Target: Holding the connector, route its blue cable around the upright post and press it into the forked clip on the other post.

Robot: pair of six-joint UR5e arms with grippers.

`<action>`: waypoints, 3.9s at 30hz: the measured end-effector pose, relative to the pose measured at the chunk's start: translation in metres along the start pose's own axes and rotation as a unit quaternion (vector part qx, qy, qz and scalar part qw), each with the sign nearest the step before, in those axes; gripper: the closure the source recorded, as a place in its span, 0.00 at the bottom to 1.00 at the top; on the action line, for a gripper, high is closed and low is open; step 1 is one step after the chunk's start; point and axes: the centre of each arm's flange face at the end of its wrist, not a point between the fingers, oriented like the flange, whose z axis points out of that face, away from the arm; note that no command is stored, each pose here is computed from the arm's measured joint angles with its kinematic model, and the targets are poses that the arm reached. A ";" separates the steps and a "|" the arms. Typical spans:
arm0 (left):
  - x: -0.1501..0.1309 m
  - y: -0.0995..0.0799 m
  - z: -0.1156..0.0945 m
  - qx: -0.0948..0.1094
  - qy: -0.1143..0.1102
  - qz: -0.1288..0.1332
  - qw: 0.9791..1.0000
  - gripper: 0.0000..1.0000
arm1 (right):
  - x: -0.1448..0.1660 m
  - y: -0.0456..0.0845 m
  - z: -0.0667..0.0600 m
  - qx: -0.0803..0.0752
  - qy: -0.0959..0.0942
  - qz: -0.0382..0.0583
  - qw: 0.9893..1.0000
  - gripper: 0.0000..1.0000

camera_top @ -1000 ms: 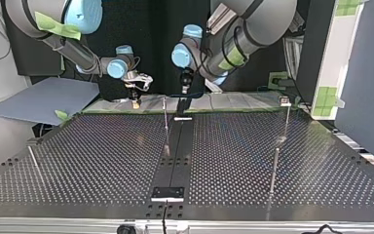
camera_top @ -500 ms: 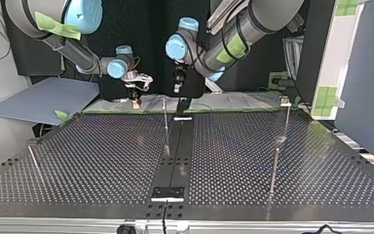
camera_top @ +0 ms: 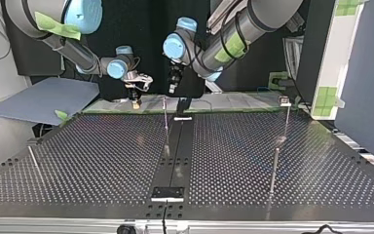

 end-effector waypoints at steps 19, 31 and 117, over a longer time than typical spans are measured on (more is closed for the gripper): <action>-0.011 0.000 0.005 -0.030 -0.011 -0.017 0.999 0.01 | 0.000 0.000 0.001 0.000 -0.001 0.001 1.000 1.00; -0.003 0.013 -0.002 -0.080 0.010 -0.002 0.997 0.01 | 0.000 -0.002 0.000 0.002 -0.002 0.001 1.000 1.00; 0.020 0.024 0.007 -0.090 0.025 0.034 0.995 0.01 | -0.001 -0.005 -0.002 0.015 -0.005 -0.002 1.000 1.00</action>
